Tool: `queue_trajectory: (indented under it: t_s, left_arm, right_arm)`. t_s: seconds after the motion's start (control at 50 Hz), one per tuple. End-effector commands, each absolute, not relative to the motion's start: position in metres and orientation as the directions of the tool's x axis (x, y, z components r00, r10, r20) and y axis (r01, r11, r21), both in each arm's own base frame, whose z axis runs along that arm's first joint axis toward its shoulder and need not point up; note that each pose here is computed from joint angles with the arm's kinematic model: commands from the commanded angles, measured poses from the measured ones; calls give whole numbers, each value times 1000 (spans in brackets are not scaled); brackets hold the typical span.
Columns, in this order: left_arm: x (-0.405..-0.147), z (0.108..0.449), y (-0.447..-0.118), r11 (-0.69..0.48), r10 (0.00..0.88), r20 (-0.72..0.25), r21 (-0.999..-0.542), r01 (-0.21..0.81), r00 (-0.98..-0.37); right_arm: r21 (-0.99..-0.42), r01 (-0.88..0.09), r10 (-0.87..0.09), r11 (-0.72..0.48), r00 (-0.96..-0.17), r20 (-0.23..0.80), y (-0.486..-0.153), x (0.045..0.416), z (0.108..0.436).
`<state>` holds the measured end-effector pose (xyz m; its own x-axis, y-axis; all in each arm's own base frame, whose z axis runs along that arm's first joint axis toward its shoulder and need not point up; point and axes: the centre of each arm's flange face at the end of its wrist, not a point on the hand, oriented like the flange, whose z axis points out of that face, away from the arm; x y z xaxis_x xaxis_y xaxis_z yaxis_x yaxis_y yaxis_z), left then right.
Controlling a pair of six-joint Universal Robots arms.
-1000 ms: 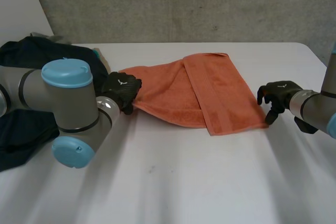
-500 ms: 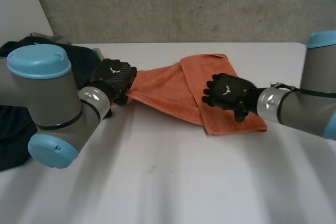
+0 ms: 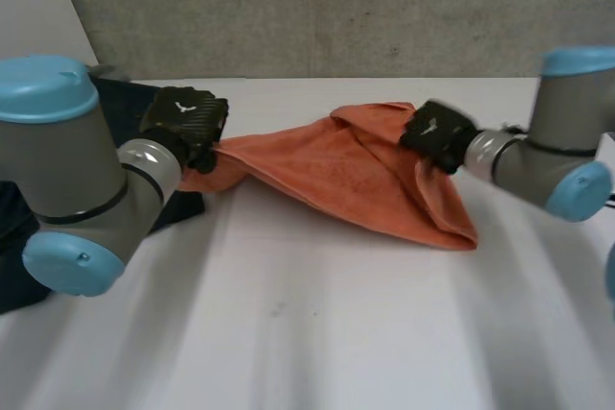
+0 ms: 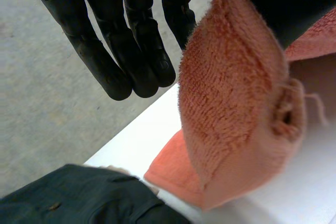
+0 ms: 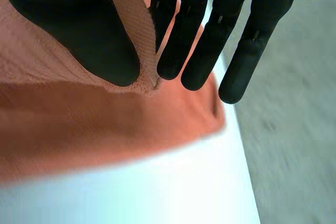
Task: Fold the laundry.
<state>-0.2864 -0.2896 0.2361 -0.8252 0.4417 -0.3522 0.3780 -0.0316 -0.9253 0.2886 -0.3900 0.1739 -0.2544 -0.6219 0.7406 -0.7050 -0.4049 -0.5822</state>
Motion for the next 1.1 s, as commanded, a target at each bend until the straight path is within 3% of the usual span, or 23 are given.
queue_trajectory:
  t_s: [0.02, 0.1, 0.18, 0.24, 0.32, 0.42, 0.52, 0.66, 0.72, 0.78, 0.8, 0.86, 0.94, 1.02, 1.1]
  left_arm:
    - [-267, 252, -288, -11, 412, -359, -921, 389, -837]
    - [-253, 261, -278, 35, 414, -384, -899, 436, -825]
    - [-238, 285, -261, 49, 410, -404, -886, 462, -818]
    - [-231, 310, -248, 11, 395, -411, -892, 452, -821]
    - [-220, 357, -224, -106, 355, -412, -910, 402, -839]
    - [-217, 386, -210, -200, 349, -402, -915, 351, -847]
    - [-226, 358, -238, -114, 380, -395, -917, 382, -836]
    - [-245, 295, -309, 33, 409, -399, -892, 451, -821]
    - [-256, 289, -340, -5, 397, -423, -889, 459, -815]
    - [-265, 310, -370, -126, 339, -435, -900, 418, -834]
    - [-267, 337, -377, -221, 292, -428, -900, 375, -855]
    - [-267, 399, -378, -432, 211, -360, -868, 244, -909]
    - [-267, 450, -368, -614, 180, -255, -784, 94, -950]
    - [-270, 455, -363, -653, 183, -205, -756, 37, -961]
    - [-270, 417, -373, -565, 192, -216, -822, 72, -957]
  right_arm:
    - [-671, -725, -552, -155, -500, 667, -420, 219, 211]
    - [-645, -762, -518, 57, -575, 634, -405, 175, 240]
    - [-664, -729, -477, 163, -648, 594, -385, 141, 276]
    - [-694, -692, -422, 197, -699, 577, -373, 125, 299]
    - [-785, -591, -318, 186, -792, 521, -354, 107, 338]
    - [-830, -530, -319, 171, -827, 463, -345, 104, 350]
    - [-827, -513, -378, 231, -830, 410, -353, 107, 329]
    - [-780, -554, -435, 290, -803, 408, -386, 119, 285]
    - [-801, -545, -400, 249, -811, 427, -409, 132, 275]
    - [-875, -463, -272, 139, -868, 416, -437, 136, 289]
    - [-917, -394, -203, 59, -904, 376, -448, 136, 303]
    - [-959, -240, -100, -151, -961, 257, -466, 133, 336]
    - [-921, -96, -57, -377, -990, 127, -472, 129, 372]
    - [-867, -73, -37, -492, -994, 105, -473, 122, 388]
    - [-898, -79, -89, -433, -988, 130, -477, 124, 367]
